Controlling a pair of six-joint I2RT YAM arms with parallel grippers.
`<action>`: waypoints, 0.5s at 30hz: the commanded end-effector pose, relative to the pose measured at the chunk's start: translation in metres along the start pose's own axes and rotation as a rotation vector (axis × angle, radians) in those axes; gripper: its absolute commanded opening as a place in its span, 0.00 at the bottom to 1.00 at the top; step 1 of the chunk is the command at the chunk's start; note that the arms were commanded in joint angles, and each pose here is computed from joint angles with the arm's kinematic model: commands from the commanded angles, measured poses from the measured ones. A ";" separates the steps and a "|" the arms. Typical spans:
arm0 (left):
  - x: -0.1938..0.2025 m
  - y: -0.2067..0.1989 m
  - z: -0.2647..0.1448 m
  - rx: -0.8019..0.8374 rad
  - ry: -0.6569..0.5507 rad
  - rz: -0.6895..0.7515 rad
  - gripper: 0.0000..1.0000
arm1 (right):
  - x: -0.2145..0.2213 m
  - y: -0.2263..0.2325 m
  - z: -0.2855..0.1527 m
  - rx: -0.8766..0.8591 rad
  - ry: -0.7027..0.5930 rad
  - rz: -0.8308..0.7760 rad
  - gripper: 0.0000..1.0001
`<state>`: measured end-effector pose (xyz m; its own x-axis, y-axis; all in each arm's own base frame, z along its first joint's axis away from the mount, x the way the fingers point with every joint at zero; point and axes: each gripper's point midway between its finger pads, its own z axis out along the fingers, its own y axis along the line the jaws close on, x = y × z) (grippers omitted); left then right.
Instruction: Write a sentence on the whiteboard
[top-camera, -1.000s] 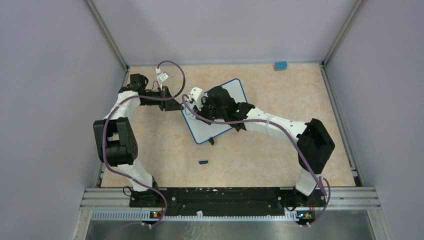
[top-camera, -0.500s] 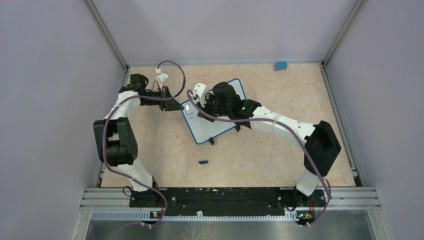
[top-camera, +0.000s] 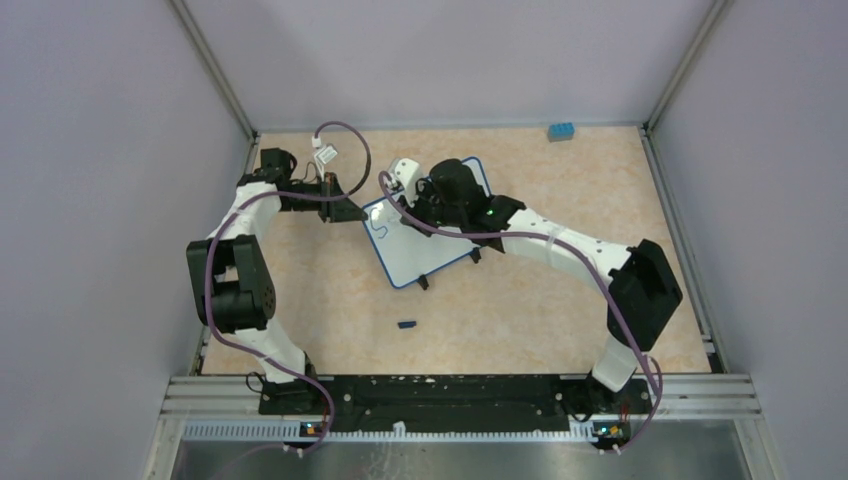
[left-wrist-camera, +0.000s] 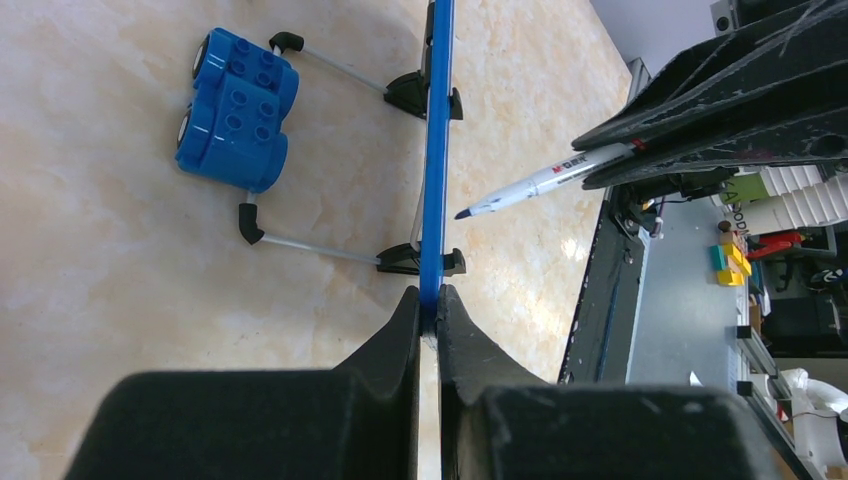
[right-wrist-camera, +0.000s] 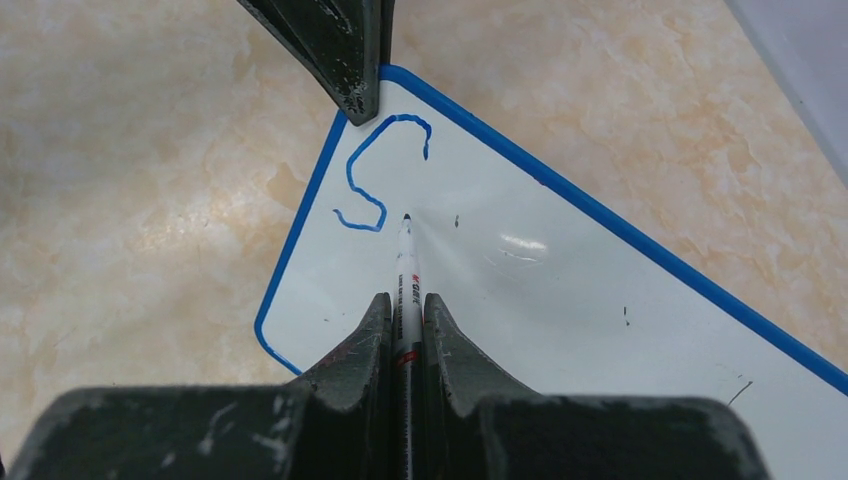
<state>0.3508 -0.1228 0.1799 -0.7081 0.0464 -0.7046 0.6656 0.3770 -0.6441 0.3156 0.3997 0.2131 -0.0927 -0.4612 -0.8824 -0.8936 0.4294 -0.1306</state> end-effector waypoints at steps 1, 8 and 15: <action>-0.007 -0.012 -0.004 0.012 -0.024 0.050 0.00 | -0.019 -0.011 0.006 0.049 -0.047 -0.030 0.00; -0.007 -0.011 -0.004 0.014 -0.025 0.049 0.00 | -0.004 -0.012 0.009 0.058 -0.018 -0.033 0.00; -0.007 -0.011 -0.004 0.010 -0.024 0.052 0.00 | 0.007 -0.005 0.006 0.033 -0.001 -0.028 0.00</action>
<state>0.3510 -0.1226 0.1789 -0.7048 0.0472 -0.7078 0.6682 0.3792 -0.6401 0.3223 0.4000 0.2028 -0.0917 -0.4768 -0.8742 -0.8842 0.4429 -0.1488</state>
